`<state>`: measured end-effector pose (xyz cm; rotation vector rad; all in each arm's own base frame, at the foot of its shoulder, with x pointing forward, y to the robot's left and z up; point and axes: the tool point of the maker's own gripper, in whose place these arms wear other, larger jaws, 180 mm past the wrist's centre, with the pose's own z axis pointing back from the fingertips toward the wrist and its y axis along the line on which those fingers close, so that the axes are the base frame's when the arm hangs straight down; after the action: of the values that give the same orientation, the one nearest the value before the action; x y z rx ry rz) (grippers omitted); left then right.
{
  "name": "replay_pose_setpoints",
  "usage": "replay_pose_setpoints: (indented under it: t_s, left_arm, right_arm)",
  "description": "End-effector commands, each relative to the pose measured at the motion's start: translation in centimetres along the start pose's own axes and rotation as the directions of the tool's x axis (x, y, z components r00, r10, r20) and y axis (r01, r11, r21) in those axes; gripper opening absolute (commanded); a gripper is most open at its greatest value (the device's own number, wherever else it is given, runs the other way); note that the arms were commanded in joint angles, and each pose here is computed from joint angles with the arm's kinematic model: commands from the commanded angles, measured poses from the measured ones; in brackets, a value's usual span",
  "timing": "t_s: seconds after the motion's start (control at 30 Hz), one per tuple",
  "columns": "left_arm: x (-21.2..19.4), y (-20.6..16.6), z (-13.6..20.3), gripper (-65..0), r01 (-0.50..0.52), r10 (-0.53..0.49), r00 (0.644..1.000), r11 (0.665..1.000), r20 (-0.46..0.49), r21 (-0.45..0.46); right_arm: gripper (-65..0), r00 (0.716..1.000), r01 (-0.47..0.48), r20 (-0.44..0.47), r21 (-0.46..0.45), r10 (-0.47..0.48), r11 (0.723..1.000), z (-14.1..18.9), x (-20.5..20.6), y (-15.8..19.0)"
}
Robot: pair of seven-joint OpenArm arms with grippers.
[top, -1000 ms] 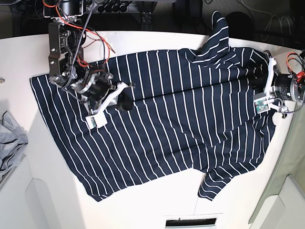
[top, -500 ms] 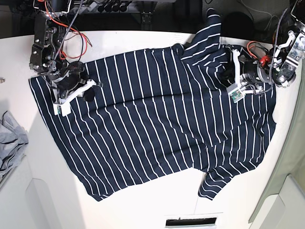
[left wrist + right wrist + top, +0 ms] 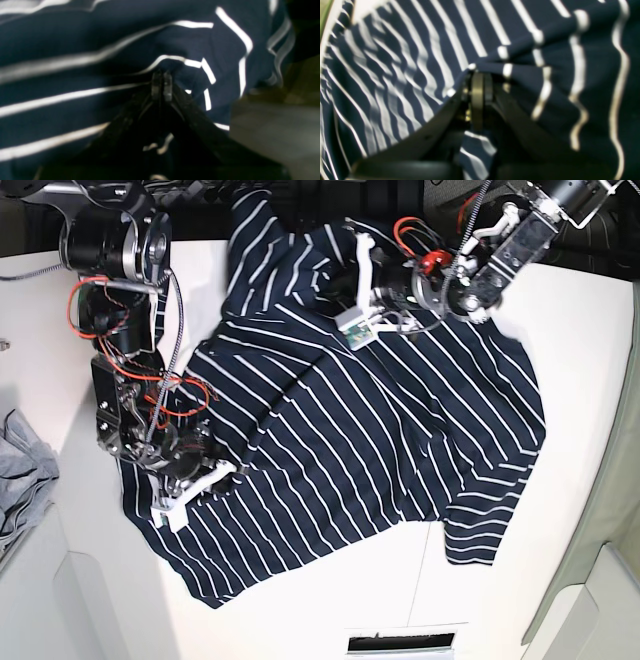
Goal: Layout the t-shirt on the table in an organized manner, then fold the t-shirt properly
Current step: 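Grasp the shirt edges with both grippers and lift them up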
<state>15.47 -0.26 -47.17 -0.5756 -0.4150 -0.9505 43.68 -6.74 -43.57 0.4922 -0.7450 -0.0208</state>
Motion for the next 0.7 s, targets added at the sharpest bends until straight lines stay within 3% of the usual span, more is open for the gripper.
replay_pose_setpoints:
  t_s: [0.0,0.13,0.3,0.5,0.67]
  left_arm:
    - [0.1,-0.7,-0.8,-65.0,0.024,-0.024,0.999,1.0,-0.027,0.012]
    - [3.9,-3.0,-3.0,-65.0,0.073,-0.074,0.997,0.997,0.028,0.007]
    - [6.2,-1.1,-2.4,-65.0,0.094,-0.096,0.994,0.995,0.046,0.033]
    - [6.6,2.3,1.6,-65.0,0.128,-0.138,0.986,0.985,0.09,0.113]
    - [9.5,6.8,7.2,-65.0,0.101,-0.15,0.968,0.967,0.203,0.232]
  right_arm:
    - [-65.0,0.998,-0.039,0.048,0.036,0.037,0.999,-0.4,2.6,1.9]
    - [-65.0,0.989,-0.149,0.015,0.086,0.148,0.985,-1.7,2.6,6.0]
    - [-65.0,0.98,-0.198,0.005,0.111,0.199,0.974,-1.2,3.2,7.6]
    - [-65.0,0.972,-0.235,0.025,0.171,0.234,0.957,2.7,3.3,9.5]
    - [-65.0,0.983,-0.179,0.001,0.229,0.184,0.957,5.1,-0.6,10.5]
